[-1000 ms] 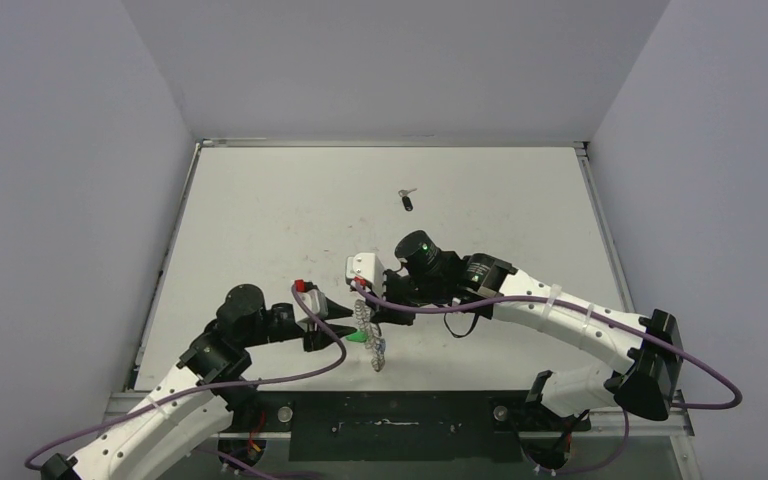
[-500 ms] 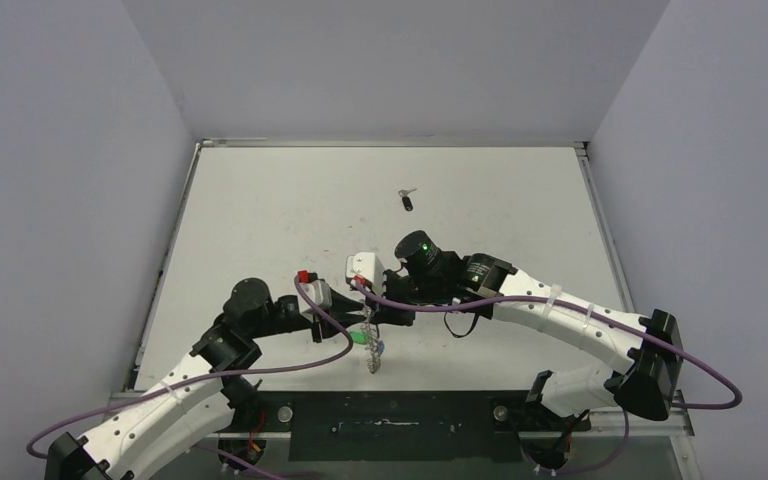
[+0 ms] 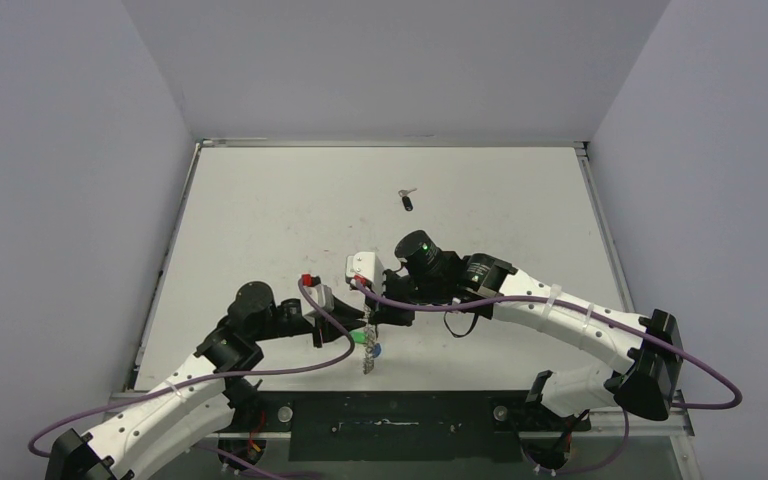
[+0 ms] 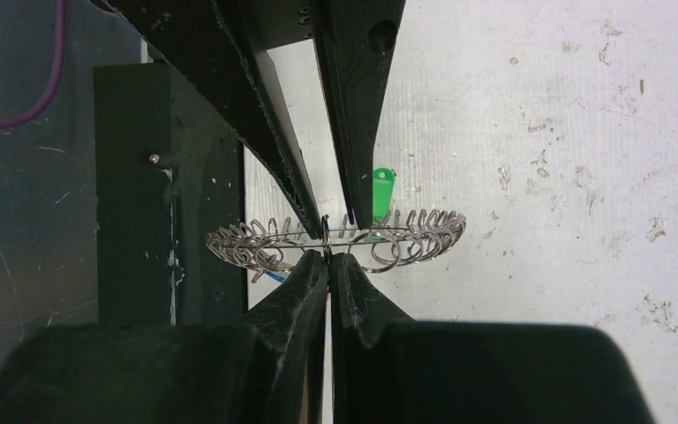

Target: Put the keys on the keyring

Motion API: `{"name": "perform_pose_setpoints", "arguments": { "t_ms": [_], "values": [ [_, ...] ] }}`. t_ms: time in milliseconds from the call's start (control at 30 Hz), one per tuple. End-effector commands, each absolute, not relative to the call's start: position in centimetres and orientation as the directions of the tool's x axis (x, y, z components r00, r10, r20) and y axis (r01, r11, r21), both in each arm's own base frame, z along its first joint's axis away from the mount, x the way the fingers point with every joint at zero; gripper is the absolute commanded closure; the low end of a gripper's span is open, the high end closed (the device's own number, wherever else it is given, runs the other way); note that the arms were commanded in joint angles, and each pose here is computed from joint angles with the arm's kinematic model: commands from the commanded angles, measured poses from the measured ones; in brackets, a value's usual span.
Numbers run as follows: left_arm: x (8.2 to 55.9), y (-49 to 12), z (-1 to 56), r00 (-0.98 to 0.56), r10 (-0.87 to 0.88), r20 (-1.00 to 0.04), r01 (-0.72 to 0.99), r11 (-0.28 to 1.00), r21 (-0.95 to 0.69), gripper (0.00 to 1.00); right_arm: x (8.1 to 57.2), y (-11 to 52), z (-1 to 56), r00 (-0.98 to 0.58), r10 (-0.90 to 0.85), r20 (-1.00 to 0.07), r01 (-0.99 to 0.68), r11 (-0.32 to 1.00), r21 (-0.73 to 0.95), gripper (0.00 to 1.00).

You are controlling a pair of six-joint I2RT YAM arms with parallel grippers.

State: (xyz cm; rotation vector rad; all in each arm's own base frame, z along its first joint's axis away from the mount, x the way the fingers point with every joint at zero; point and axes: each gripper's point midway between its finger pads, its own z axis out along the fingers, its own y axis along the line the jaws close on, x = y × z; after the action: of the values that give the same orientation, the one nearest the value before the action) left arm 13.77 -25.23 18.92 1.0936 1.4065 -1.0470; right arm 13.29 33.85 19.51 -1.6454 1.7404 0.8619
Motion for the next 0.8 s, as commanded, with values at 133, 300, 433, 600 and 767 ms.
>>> {"name": "perform_pose_setpoints", "arguments": {
  "t_ms": [133, 300, 433, 600, 767],
  "values": [
    [13.7, -25.8, 21.3, -0.011, -0.008, -1.000, 0.983, 0.184, -0.012, 0.85, 13.3, 35.7, 21.9, -0.037, -0.533, -0.845, -0.999, -0.005, 0.047, 1.00],
    [13.5, -25.9, 21.8, -0.011, -0.033, -0.999, 0.984, 0.178, -0.017, 0.87, 13.3, 35.8, 21.9, -0.037, -0.529, -0.848, -0.999, -0.004, 0.047, 1.00],
    [13.4, -25.9, 21.2, -0.025, -0.012, -1.000, 0.985, 0.173, -0.026, 1.00, 13.5, 35.8, 21.9, -0.039, -0.529, -0.848, -0.999, 0.003, 0.044, 1.00],
    [13.4, -25.7, 21.0, -0.023, -0.004, -1.000, 0.983, 0.184, -0.024, 1.00, 14.3, 35.5, 22.3, -0.051, -0.524, -0.850, -0.999, 0.039, 0.035, 0.95],
    [13.5, -25.1, 21.6, 0.006, -0.043, -0.999, 0.975, 0.222, -0.004, 1.00, 15.6, 34.6, 22.8, -0.069, -0.480, -0.875, -0.995, 0.095, 0.027, 0.57]
  ]
}}
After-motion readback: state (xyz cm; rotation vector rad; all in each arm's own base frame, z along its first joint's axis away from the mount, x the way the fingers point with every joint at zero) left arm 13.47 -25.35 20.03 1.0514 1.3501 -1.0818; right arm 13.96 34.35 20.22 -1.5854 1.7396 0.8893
